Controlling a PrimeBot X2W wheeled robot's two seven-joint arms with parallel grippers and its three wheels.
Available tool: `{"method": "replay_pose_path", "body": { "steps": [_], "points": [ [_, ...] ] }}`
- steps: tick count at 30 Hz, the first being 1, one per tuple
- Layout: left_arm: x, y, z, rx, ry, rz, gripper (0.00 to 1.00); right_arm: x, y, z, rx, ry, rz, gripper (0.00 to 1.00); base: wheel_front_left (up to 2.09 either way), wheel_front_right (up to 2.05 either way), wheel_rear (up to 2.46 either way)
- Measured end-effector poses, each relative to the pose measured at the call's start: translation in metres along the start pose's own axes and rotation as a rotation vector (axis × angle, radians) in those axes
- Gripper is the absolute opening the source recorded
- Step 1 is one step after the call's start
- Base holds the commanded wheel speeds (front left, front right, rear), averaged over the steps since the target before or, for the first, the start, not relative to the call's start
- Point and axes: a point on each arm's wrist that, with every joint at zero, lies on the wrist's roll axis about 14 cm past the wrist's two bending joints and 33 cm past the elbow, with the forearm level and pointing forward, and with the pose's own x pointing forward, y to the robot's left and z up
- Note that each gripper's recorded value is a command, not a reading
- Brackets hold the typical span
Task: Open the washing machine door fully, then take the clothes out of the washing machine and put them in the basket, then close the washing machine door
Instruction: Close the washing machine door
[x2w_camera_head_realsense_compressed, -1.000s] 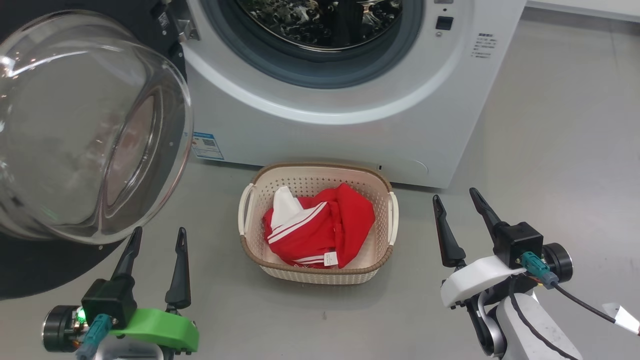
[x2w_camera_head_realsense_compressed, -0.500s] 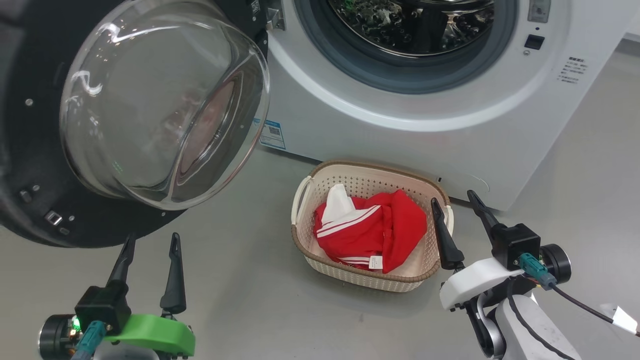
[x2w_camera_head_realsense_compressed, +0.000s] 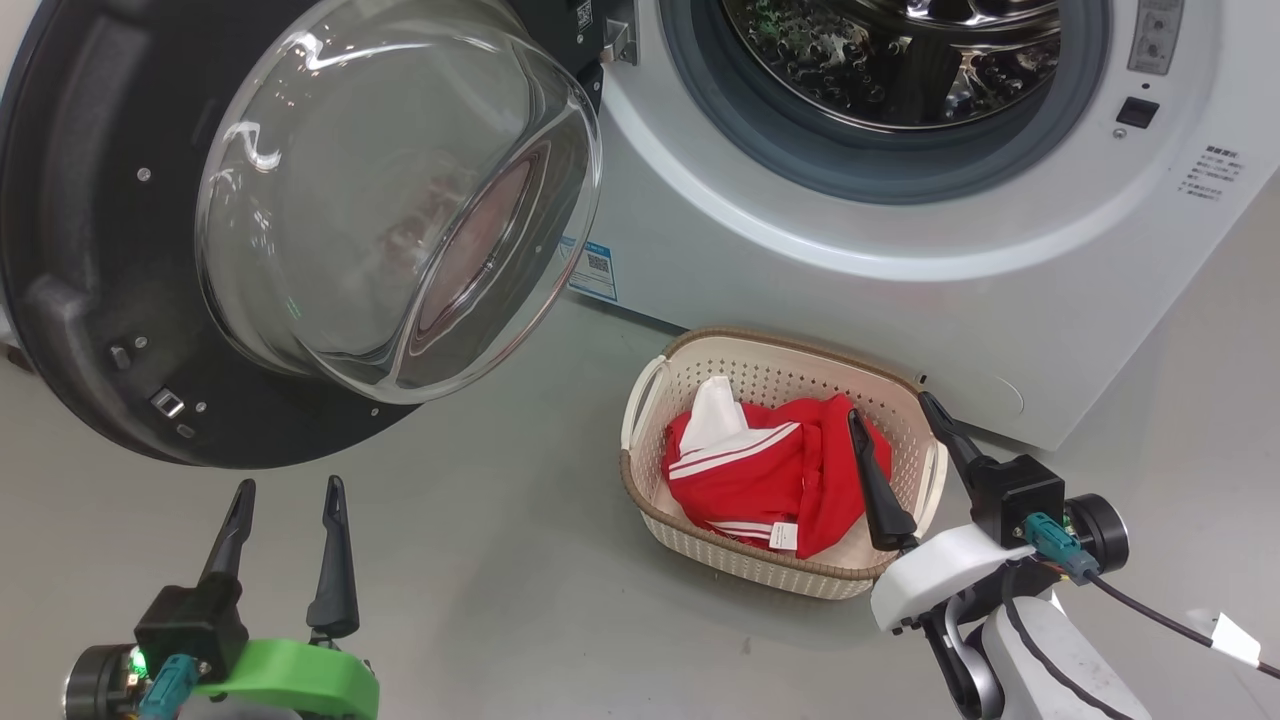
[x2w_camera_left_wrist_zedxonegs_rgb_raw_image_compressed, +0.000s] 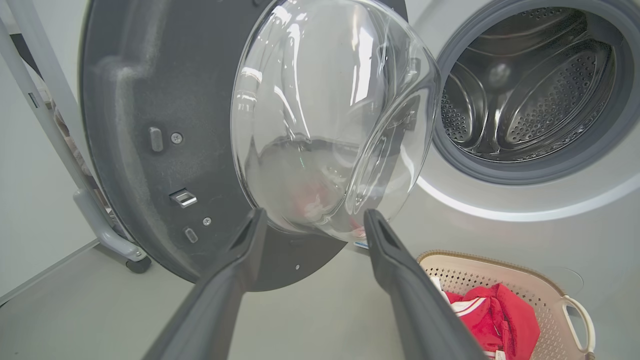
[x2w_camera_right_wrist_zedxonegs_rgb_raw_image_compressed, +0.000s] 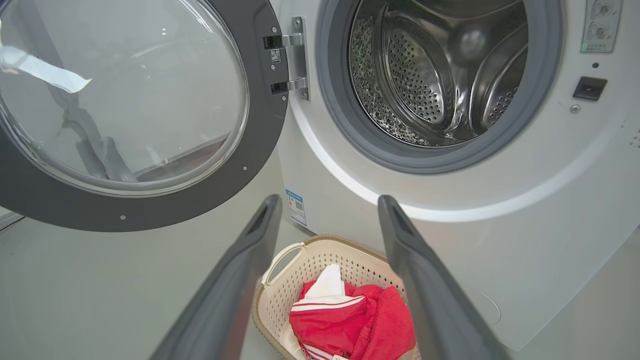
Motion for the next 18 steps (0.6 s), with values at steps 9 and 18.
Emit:
{"method": "replay_pose_path", "body": {
  "steps": [9,18],
  "points": [
    [-0.0012,0.0013,0.0023,-0.002,-0.012,0.005,1.0,-0.0005,0.0008,0.0002,-0.003,0.001,0.001,1.0,0.0,0.0,0.0],
    [-0.002,0.0028,0.0042,-0.021,-0.019,0.01,0.34,-0.0009,0.0018,0.0019,-0.008,-0.002,0.003,1.0,0.0,0.0,0.0]
  ]
}}
